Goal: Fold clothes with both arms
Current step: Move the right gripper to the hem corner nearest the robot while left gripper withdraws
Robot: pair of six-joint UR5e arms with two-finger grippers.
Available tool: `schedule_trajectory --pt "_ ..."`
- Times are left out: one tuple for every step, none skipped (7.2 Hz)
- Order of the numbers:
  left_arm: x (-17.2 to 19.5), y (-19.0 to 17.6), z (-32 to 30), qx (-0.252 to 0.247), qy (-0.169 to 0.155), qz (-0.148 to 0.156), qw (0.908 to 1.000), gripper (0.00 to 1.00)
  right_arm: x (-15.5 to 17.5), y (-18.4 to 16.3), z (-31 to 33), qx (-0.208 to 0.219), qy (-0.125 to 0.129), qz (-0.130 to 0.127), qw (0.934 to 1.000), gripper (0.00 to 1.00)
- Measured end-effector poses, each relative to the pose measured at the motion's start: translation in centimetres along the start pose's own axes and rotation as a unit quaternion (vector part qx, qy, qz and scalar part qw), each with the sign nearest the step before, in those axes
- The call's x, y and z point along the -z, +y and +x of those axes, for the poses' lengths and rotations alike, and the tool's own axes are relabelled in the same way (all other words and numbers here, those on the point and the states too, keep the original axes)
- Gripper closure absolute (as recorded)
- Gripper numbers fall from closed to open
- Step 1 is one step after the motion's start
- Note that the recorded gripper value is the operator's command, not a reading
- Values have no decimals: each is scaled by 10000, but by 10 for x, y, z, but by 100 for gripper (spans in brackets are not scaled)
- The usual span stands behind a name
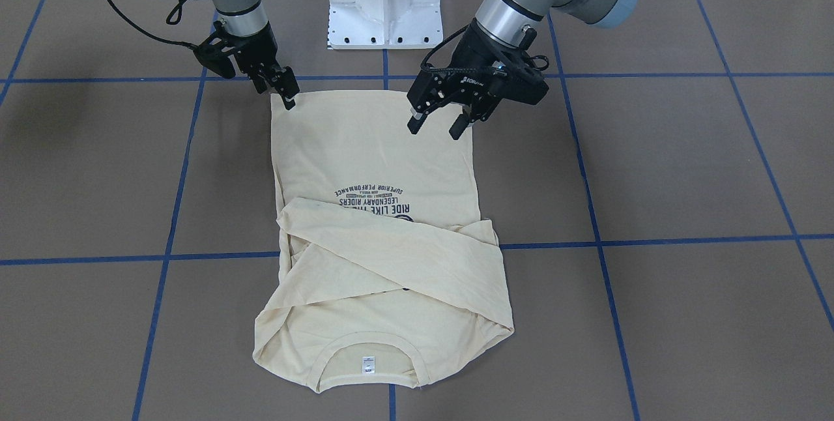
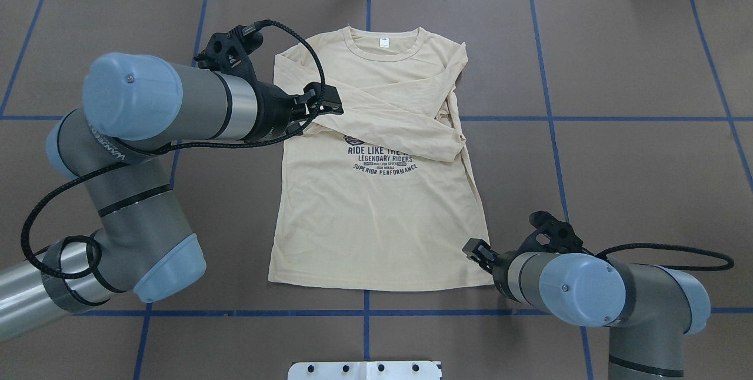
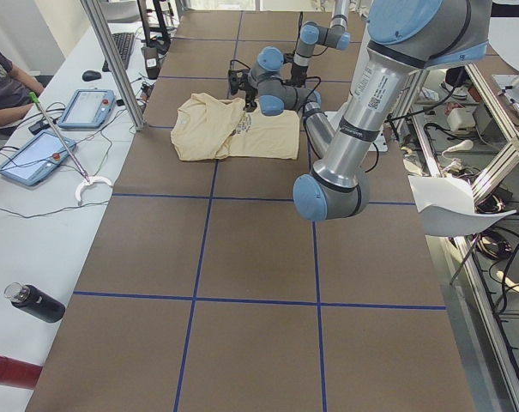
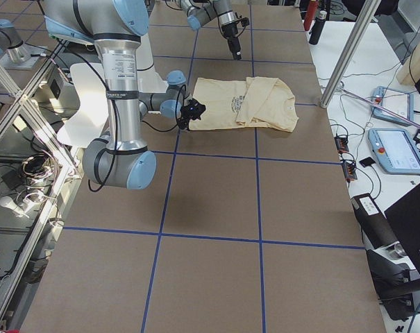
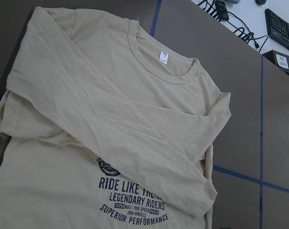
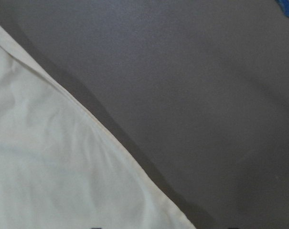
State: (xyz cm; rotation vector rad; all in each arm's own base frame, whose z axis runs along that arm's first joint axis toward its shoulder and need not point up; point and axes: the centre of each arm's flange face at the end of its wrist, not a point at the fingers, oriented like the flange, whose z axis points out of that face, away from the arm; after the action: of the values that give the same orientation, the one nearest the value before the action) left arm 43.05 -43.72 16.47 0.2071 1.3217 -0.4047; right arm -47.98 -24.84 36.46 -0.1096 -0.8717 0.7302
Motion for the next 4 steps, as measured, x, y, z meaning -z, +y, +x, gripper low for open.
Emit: schedule_trajectory --pt "0 0 0 0 -1 32 10000 13 -3 3 4 26 50 -12 10000 21" --pt "0 -1 0 0 -3 46 10000 13 -5 5 7 46 94 -22 9999 41" --pt "0 -1 0 -1 -2 50 10000 13 -7 7 10 61 127 -27 9999 81" --pt "0 -1 0 0 -3 52 10000 13 -6 8 12 56 143 -36 9999 100"
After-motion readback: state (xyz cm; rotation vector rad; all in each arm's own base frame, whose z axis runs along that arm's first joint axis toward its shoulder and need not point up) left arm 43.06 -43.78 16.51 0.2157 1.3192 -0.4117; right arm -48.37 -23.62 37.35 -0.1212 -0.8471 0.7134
